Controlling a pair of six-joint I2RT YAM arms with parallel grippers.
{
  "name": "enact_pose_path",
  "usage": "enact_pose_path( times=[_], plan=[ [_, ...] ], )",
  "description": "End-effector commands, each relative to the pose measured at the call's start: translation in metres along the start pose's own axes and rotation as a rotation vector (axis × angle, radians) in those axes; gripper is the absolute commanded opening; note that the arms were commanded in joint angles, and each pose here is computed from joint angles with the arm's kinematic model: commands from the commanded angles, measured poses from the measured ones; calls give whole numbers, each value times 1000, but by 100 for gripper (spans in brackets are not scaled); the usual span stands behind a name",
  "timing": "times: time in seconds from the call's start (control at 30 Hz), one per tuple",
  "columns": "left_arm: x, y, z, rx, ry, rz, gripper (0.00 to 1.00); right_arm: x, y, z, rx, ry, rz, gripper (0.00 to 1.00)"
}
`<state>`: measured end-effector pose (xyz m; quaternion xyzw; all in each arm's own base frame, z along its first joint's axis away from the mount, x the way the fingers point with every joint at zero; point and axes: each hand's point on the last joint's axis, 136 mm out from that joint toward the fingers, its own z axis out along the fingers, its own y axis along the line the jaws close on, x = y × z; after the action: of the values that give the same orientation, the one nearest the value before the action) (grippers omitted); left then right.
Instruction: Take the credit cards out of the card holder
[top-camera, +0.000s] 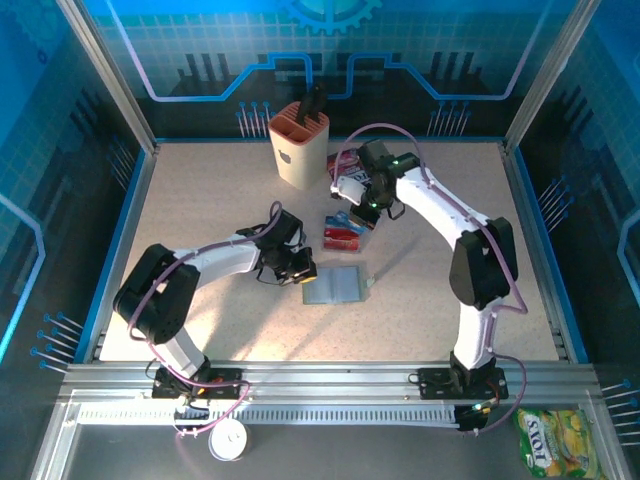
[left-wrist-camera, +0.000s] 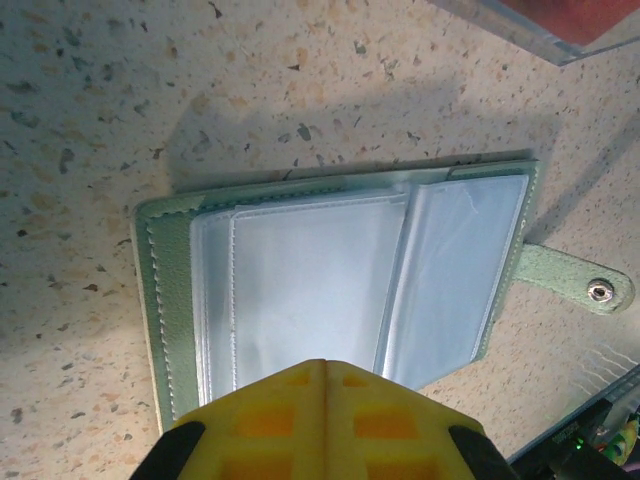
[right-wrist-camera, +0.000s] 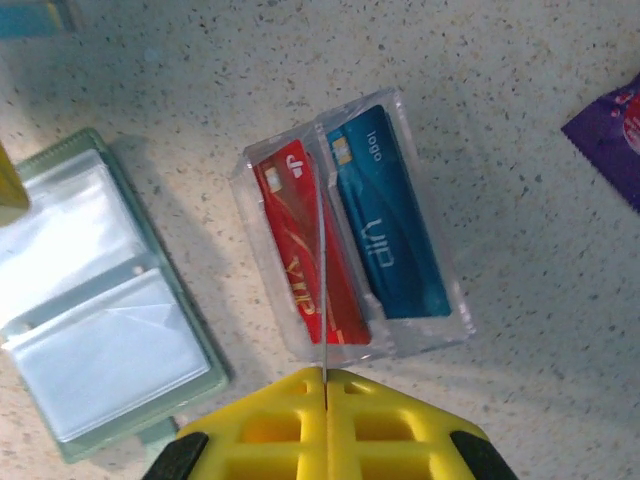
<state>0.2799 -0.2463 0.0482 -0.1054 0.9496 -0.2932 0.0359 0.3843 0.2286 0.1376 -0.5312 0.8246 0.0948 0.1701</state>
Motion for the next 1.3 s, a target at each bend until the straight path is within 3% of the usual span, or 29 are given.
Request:
enact_pose_path(
  times=[0.0,0.3,0.7,0.83,1.13,1.27],
  plan=[
    [4,7,-8,-21,-4,-8,5,9,-10,-2,-23,62,-80,1],
    [4,10,-12,-25,-18,-22,6,-6,-29,-2,-29,63,-126,2],
    [1,16,-16,-34,-47,-30,7,-7,-24,20,-90,53,-126,6],
    [0,22,-18,-42,-55,-36,8,-6,-23,26,-93,60,-123,15],
    [-13,33,-37,-75,-121,-18,23,-8,-29,18,-42,35,-88,24],
    [-30,46,-53,-117,-183,-3,43,-5,-35,10,27,-6,-21,33]
  ],
)
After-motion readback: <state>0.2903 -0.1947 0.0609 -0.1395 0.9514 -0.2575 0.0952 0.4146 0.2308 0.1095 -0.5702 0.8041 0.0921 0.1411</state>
